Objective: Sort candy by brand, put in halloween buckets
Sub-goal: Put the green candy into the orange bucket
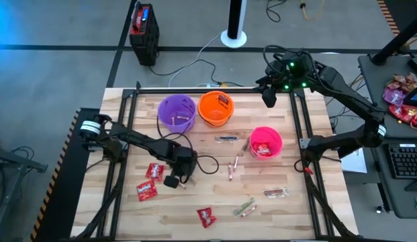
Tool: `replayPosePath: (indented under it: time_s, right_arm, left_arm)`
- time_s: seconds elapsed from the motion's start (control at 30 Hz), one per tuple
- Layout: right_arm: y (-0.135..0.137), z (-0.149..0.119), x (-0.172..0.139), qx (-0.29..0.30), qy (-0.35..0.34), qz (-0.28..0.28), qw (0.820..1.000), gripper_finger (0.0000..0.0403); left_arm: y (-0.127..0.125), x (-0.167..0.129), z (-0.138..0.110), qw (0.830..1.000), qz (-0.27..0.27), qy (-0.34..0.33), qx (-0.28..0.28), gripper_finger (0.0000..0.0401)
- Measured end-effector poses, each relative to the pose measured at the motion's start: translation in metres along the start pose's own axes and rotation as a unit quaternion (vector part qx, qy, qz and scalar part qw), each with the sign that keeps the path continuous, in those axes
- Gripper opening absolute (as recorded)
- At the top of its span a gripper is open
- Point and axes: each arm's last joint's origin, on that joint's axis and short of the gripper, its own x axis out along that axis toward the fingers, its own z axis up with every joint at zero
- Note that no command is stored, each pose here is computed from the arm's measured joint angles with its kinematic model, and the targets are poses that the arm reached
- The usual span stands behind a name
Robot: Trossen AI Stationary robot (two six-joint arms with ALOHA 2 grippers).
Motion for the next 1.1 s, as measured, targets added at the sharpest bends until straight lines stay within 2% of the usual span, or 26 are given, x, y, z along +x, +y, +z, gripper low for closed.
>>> replayPosePath:
  time_s: [0.23, 0.4, 0.47, 0.57, 0.7, 0.77, 0.9, 1.1]
  right_arm:
    - [0.0, -0.002, 0.0, -0.01, 0.008, 0.001, 1.0, 0.0172]
    - [0.0, -0.002, 0.0, -0.007, 0.011, 0.001, 1.0, 0.0174]
    - [0.0, -0.002, 0.001, -0.004, 0.011, 0.001, 1.0, 0.0173]
    - [-0.001, -0.002, 0.004, -0.001, 0.015, 0.001, 1.0, 0.0171]
    - [-0.004, -0.001, 0.013, 0.001, 0.023, -0.014, 1.0, 0.0172]
    - [-0.006, -0.001, 0.019, 0.003, 0.031, -0.022, 0.999, 0.0173]
    - [-0.01, -0.003, 0.031, 0.027, 0.05, -0.04, 0.998, 0.0172]
    - [-0.013, -0.006, 0.04, 0.069, 0.073, -0.057, 0.993, 0.0171]
  left_arm:
    - [-0.004, -0.062, 0.026, 0.996, 0.014, -0.086, -0.025, 0.0001]
    - [0.014, -0.116, 0.025, 0.986, 0.075, -0.11, -0.105, 0.0]
    - [0.031, -0.138, 0.024, 0.976, 0.1, -0.137, -0.136, 0.0]
    - [0.068, -0.17, 0.022, 0.95, 0.157, -0.196, -0.187, 0.0]
    - [0.132, -0.193, 0.007, 0.916, 0.219, -0.229, -0.245, 0.0]
    - [0.161, -0.2, 0.001, 0.906, 0.232, -0.242, -0.259, 0.0]
    - [0.207, -0.203, 0.001, 0.901, 0.214, -0.253, -0.28, 0.0]
    - [0.243, -0.182, 0.022, 0.925, 0.16, -0.223, -0.261, 0.0]
